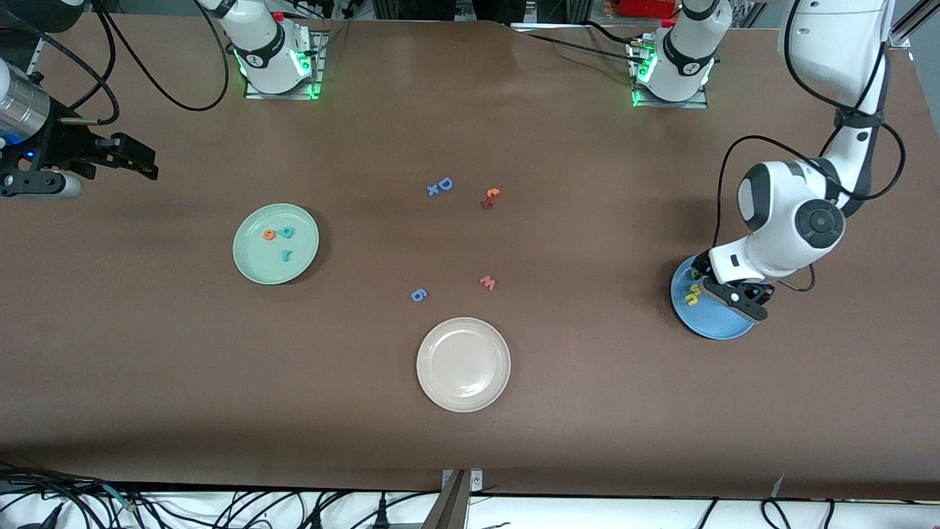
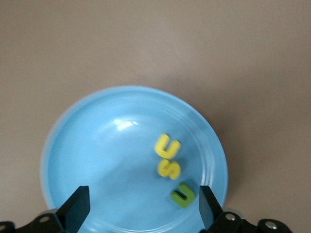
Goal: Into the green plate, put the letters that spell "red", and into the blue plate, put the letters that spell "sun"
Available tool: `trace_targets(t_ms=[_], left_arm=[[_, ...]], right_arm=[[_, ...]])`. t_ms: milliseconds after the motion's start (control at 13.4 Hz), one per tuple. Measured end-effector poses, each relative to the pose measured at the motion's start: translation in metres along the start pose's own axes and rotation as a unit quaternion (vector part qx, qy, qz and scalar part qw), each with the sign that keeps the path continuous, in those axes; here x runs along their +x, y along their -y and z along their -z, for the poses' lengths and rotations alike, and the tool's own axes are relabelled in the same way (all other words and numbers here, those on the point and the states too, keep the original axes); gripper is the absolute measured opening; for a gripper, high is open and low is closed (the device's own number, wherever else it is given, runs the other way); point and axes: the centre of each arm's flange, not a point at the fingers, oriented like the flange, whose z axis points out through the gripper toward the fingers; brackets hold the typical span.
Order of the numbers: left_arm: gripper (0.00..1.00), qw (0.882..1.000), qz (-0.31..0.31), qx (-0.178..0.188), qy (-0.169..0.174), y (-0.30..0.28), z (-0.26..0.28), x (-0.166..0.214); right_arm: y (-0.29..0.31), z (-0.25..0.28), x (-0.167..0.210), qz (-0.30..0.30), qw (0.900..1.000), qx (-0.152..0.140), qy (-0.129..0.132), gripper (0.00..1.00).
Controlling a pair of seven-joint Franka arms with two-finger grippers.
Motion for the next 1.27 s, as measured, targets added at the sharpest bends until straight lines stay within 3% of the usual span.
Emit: trace_targets(t_ms=[299,673,973,1272], left_arm=[[1.00,0.997,0.040,0.008,-0.064,0.012,0.110,-0.001],[1.00,0.984,0.149,-0.037,-0.092,-0.026,0.239,-0.026],[1.00,0.967,0.240,-0.049,-0.077,-0.042,0.269,-0.035],[1.00,0.962,0.257,-0.047,-0.078,-0.046,0.273,-0.031]], right_arm=[[0.000,-0.002,-0.001,0.000,1.000,0.000,0.007,1.00],[0.000,-0.001,-0.002,0.000,1.000,0.002,0.010,1.00],[0.000,-0.002,-0.003,0.000,1.000,0.002,0.016,1.00],[0.000,-0.002,-0.003,0.000,1.000,0.002,0.015,1.00]])
